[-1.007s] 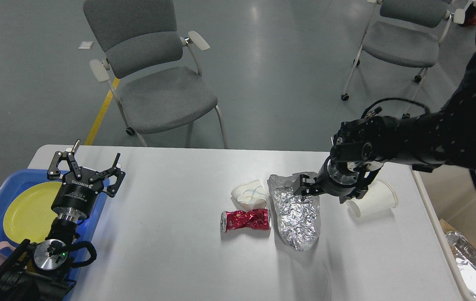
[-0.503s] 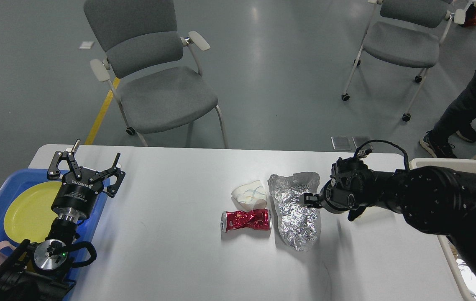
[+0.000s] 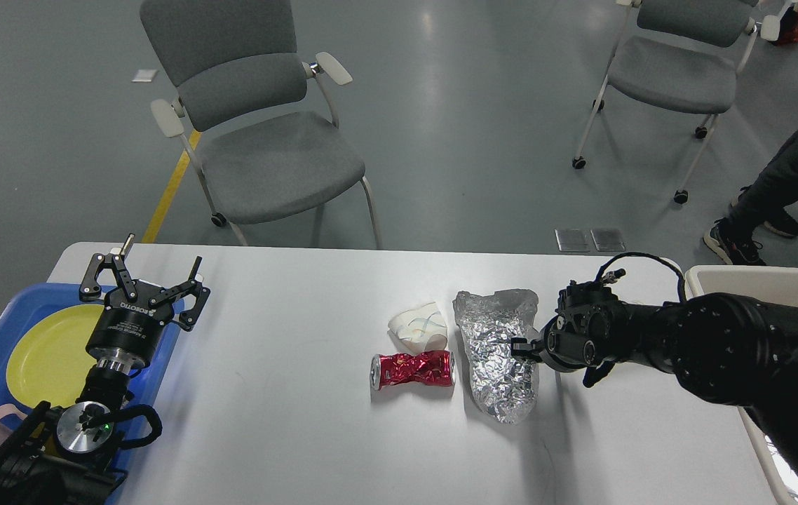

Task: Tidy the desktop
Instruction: 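Grasp the foil-wrapped item with the right gripper, then lift the foil-wrapped item and drop it into the white bin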

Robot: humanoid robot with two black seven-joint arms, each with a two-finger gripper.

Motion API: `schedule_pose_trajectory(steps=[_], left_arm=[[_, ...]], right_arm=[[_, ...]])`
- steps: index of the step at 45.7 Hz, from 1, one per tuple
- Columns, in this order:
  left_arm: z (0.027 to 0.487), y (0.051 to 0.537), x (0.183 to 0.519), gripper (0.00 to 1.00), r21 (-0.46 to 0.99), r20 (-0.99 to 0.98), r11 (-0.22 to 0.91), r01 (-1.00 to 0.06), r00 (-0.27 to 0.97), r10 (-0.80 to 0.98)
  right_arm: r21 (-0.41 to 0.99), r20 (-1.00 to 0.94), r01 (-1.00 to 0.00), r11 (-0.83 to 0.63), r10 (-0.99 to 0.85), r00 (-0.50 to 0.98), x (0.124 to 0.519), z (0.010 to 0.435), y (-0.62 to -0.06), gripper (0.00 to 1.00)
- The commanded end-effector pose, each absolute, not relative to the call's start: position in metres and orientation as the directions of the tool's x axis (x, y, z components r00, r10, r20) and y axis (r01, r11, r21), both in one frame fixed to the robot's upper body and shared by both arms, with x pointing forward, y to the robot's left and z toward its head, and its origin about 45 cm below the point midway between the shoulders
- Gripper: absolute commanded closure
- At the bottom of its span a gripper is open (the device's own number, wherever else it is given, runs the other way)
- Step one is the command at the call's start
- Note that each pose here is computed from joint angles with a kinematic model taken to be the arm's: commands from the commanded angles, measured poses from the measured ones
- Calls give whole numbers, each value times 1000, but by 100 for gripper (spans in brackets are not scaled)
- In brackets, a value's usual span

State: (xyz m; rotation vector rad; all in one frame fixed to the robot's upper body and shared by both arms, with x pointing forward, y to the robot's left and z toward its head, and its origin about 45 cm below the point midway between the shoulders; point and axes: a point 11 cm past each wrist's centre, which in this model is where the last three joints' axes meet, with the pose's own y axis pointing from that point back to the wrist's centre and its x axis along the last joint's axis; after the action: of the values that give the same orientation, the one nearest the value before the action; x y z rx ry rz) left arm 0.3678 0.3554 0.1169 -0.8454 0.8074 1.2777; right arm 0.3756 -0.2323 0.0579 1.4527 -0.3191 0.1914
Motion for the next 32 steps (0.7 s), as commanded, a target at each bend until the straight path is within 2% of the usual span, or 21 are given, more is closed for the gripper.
schedule_pose_trajectory(steps=[1,25,32], left_arm=[[117,356,368,4,-83,-878,91,-992,116,464],[117,355,368,4,-83,-878,92,-992,116,464],[117,355,368,4,-83,-878,92,-992,116,464]], right_arm=[[948,308,-300,108,-67,949,370,55,-231,100],[951,301,-293,99,-76,951,368,57,-228,100],[957,278,-267,114,-97,956,365,67,-246,100]])
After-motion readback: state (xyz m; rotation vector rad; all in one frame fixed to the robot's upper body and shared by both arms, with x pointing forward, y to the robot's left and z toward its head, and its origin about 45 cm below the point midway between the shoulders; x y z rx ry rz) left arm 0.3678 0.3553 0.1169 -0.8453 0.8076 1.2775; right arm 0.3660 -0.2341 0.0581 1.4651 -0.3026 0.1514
